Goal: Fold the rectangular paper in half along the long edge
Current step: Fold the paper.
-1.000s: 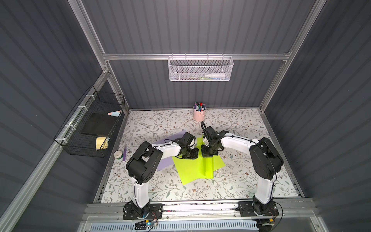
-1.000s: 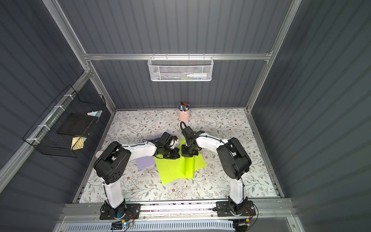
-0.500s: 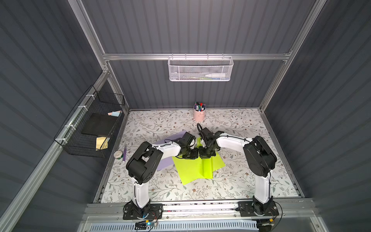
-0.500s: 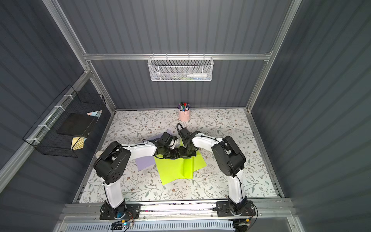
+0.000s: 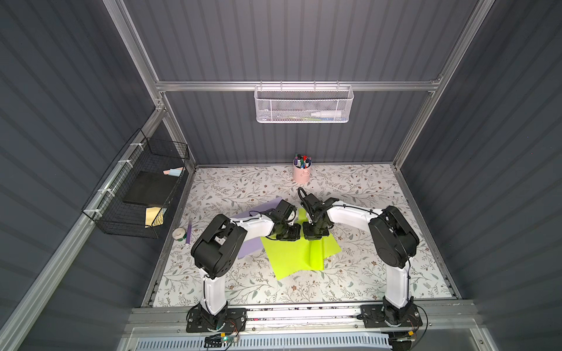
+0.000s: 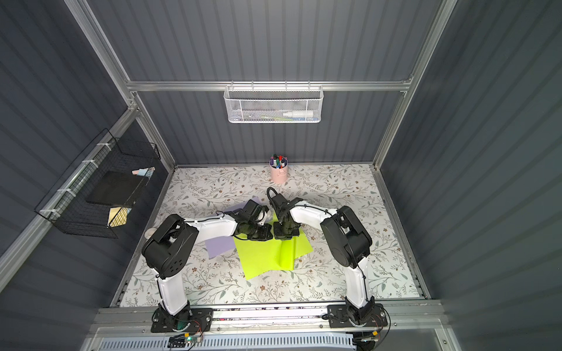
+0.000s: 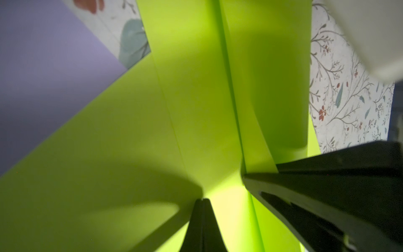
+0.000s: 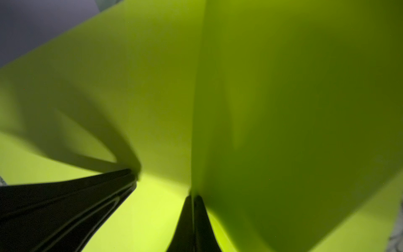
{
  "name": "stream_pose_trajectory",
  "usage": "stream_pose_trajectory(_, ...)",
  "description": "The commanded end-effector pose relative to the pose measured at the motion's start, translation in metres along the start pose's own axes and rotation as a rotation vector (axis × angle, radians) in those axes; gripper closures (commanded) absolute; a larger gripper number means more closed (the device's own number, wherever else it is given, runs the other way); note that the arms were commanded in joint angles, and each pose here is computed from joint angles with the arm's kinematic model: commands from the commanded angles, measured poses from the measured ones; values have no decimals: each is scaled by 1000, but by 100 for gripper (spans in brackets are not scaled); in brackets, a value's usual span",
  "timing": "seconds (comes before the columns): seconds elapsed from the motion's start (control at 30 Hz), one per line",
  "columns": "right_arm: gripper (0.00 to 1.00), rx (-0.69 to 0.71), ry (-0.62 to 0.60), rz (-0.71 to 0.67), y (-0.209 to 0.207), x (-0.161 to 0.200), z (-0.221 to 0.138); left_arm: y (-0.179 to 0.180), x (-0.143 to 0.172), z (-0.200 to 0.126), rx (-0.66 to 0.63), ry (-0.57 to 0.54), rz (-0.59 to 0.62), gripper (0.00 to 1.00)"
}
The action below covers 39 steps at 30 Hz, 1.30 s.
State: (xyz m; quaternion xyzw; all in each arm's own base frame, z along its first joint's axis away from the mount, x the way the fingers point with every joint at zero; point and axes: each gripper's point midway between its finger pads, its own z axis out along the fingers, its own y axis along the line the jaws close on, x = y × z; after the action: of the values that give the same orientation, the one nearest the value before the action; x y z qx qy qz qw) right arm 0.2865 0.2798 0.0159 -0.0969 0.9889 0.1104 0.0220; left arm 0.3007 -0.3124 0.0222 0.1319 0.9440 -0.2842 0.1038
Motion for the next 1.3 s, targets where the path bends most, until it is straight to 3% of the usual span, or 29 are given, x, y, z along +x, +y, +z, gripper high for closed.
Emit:
stream_pose_trajectory(0.0,92,4,5,-11,3,-1,-2,38,45,11,-147,140,-67,97)
stream_pose_trajectory(0.07,86,3,12,-10,3,-1,1,38,44,11,-147,139,-66,97)
stream_pose_trajectory(0.23,55,-15,6,-7,5,1,1,39,46,12,-149,145,-68,97)
stream_pose_trajectory(0.5,47,-49,-4,-12,9,4,-1,41,48,14,-151,151,-71,97)
stream_pose_trajectory(0.63,48,-68,-13,-4,9,6,-1,41,48,13,-152,150,-71,97)
stream_pose_trajectory(0.97,86,-90,-2,13,8,11,4,42,48,14,-154,154,-73,97)
stream_pose_trajectory(1.27,89,-132,-3,-3,16,10,2,42,49,14,-155,156,-74,96)
